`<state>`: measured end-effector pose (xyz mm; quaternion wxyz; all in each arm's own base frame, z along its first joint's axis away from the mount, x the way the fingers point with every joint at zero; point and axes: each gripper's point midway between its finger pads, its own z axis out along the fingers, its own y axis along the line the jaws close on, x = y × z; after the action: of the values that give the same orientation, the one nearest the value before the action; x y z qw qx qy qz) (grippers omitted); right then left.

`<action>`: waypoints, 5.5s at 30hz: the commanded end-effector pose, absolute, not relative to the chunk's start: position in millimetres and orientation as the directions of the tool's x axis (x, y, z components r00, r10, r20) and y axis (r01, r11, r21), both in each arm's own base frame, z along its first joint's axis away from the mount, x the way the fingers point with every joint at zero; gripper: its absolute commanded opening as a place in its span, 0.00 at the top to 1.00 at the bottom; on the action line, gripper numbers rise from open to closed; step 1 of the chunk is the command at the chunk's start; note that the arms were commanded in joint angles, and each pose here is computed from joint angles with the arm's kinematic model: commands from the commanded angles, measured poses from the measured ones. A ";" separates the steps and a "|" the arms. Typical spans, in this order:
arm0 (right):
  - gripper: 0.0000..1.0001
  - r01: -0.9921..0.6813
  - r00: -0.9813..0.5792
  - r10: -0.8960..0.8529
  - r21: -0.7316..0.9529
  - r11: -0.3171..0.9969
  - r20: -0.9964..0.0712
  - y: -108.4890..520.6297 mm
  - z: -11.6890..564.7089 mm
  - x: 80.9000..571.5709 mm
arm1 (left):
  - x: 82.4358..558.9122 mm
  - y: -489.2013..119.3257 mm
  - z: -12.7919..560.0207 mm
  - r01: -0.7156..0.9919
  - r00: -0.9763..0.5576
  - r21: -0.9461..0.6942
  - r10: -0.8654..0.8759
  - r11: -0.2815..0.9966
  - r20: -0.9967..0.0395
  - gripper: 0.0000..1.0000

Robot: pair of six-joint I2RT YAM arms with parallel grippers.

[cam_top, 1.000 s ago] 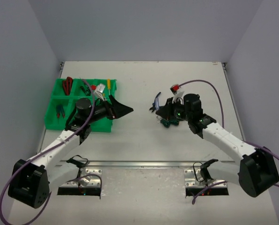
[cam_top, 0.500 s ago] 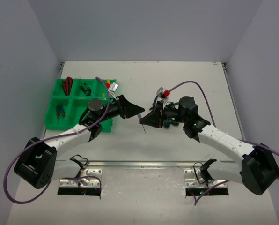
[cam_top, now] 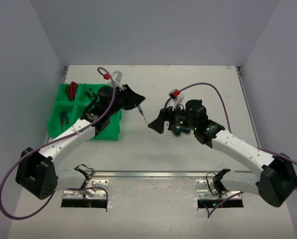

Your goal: Sort the tools into containers

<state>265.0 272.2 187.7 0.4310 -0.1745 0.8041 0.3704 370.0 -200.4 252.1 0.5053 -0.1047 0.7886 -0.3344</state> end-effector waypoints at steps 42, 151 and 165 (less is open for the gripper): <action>0.01 -0.350 -0.618 -0.038 0.231 0.908 -0.785 195.8 135.8 267.9 | 366.0 118.7 295.5 -0.544 -0.049 -0.305 -0.392 0.782 -0.918 0.00; 0.08 -0.830 -0.558 -0.059 0.554 0.071 -0.828 327.9 225.7 191.7 | 247.9 -257.6 263.8 0.525 -0.573 -0.750 -0.486 0.402 -0.660 1.00; 0.01 -0.491 -0.632 -0.047 0.353 0.796 -0.773 228.1 148.5 249.0 | 316.3 61.7 218.6 -0.683 -0.084 -0.186 -0.328 0.707 -0.941 1.00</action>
<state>247.5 251.7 155.1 0.3794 -0.1732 0.8473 0.3288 333.4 -16.1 230.8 0.5949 -0.3013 0.7445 -0.0328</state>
